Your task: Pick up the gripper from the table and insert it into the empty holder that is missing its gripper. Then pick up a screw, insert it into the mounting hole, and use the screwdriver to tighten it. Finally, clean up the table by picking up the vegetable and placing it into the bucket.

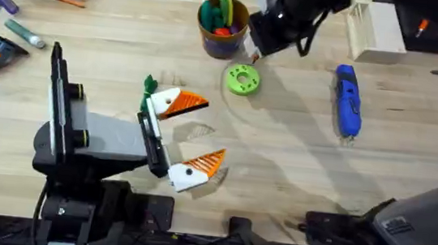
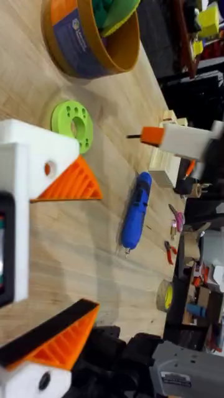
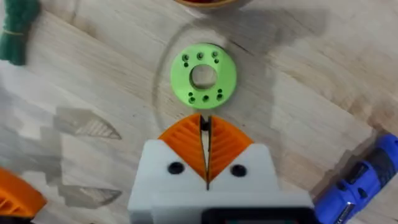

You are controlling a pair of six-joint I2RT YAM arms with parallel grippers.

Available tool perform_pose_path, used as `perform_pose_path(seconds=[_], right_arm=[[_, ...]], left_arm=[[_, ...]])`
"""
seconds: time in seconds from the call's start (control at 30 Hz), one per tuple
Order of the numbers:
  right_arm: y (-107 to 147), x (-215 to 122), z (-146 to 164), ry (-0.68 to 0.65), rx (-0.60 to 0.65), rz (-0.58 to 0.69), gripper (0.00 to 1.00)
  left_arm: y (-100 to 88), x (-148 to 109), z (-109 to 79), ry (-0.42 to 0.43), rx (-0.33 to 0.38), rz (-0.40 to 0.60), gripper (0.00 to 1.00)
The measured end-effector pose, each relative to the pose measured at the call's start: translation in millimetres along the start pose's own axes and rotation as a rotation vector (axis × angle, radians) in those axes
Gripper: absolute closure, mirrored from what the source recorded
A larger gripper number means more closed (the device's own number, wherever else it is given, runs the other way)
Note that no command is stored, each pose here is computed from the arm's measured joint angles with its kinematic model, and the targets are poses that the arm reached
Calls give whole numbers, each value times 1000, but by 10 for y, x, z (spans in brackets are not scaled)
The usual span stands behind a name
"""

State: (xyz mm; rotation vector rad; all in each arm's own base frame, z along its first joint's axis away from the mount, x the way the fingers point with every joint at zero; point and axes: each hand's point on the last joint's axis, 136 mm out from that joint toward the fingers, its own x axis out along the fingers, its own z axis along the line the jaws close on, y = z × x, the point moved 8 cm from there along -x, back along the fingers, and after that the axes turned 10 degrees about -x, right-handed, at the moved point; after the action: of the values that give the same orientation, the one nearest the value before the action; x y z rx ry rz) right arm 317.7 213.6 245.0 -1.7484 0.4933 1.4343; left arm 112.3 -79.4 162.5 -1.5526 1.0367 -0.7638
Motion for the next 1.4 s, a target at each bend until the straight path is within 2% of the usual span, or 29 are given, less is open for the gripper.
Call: perform_pose_path(seconds=[0.33,0.6,0.87,1.4], right_arm=[[13,-537,4,7,-39,-93,995],[32,-896,45,5,-95,-113,995],[-27,-1105,419,-30,-241,-162,995],[-48,-1155,1135,-107,-485,-161,995]], left_arm=[[-1,0,-1,0,1,0,15],[0,0,0,0,0,0,15],[0,0,0,0,0,0,15],[0,0,-1,0,0,0,15]])
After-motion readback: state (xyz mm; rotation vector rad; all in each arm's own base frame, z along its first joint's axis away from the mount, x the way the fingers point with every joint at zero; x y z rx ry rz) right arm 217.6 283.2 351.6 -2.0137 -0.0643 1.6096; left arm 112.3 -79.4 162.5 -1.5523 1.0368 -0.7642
